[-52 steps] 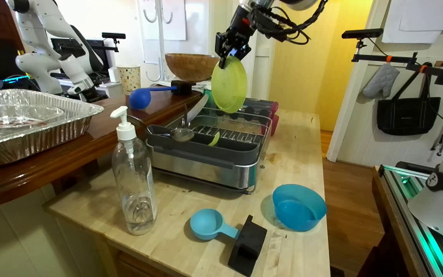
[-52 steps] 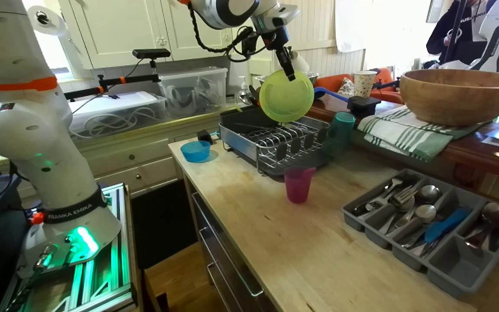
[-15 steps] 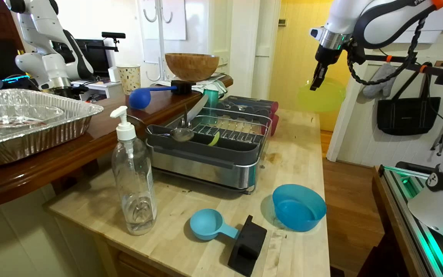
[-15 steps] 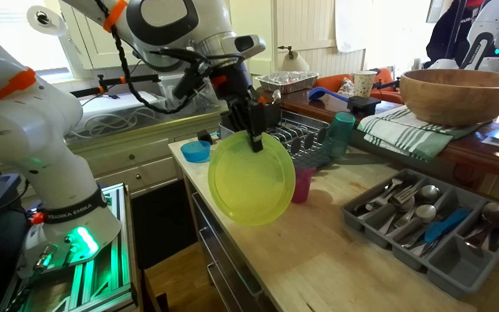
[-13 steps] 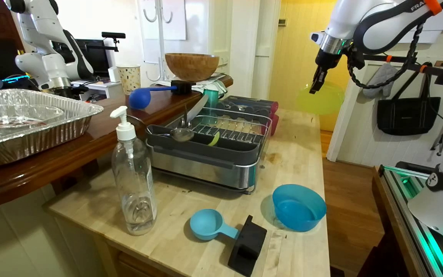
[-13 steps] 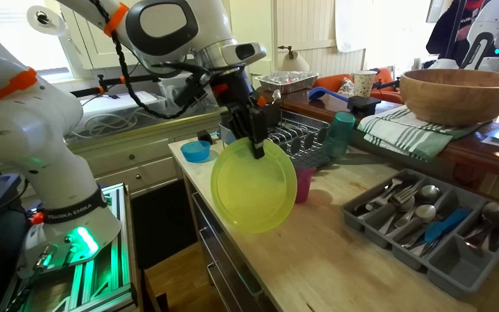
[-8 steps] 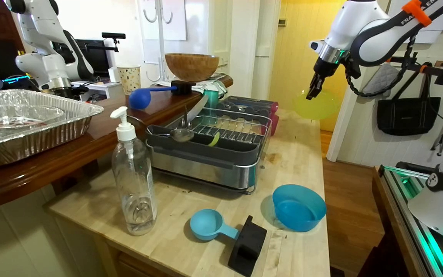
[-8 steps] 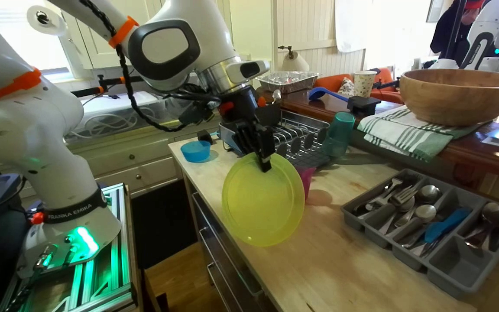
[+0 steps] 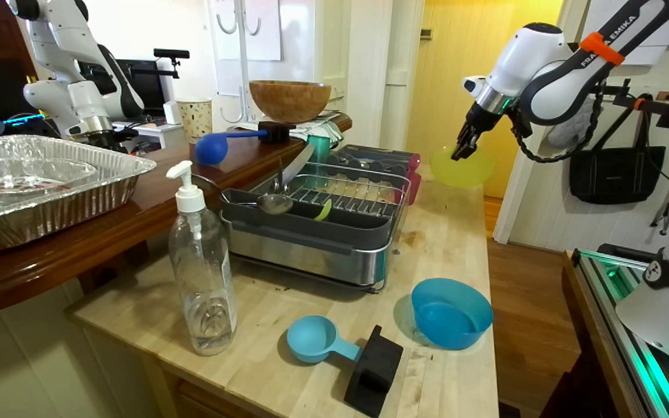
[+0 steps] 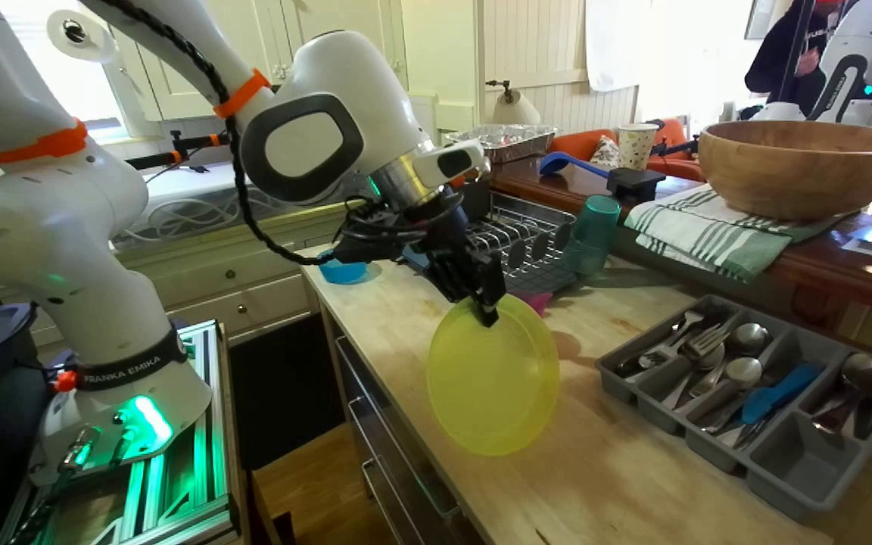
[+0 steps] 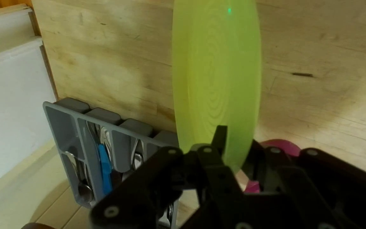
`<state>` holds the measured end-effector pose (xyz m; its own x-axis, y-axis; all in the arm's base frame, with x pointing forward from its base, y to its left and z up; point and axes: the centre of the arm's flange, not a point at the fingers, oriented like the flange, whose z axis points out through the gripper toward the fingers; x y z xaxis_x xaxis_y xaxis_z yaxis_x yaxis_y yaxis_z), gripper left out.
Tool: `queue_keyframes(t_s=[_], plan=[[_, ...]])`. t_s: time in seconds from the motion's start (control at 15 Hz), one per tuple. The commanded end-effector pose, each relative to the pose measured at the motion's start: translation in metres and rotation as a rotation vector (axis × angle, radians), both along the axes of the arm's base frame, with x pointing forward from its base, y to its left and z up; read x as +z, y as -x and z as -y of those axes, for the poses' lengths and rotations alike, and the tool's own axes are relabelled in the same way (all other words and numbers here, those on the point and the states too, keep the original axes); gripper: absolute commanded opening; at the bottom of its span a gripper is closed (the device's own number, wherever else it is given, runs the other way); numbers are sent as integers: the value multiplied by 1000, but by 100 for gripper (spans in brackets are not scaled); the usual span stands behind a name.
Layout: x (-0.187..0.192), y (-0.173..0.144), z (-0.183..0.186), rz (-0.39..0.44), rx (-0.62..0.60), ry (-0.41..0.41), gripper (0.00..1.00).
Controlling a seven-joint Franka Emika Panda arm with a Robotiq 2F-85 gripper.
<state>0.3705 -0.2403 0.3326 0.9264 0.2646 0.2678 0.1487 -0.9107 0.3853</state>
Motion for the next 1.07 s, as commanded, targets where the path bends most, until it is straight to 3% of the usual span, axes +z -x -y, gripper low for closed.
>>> queue_keyframes(t_s=[0.0, 0.53, 0.6, 0.67, 0.8, 1.0], plan=[[-29, -2, 16, -13, 34, 8, 3], [-43, -11, 29, -29, 62, 32, 3], [-43, -13, 30, -31, 62, 33, 12], [-43, -14, 30, -32, 62, 35, 35], [-44, -16, 31, -38, 62, 35, 41], [-49, -16, 29, -52, 64, 28, 65]])
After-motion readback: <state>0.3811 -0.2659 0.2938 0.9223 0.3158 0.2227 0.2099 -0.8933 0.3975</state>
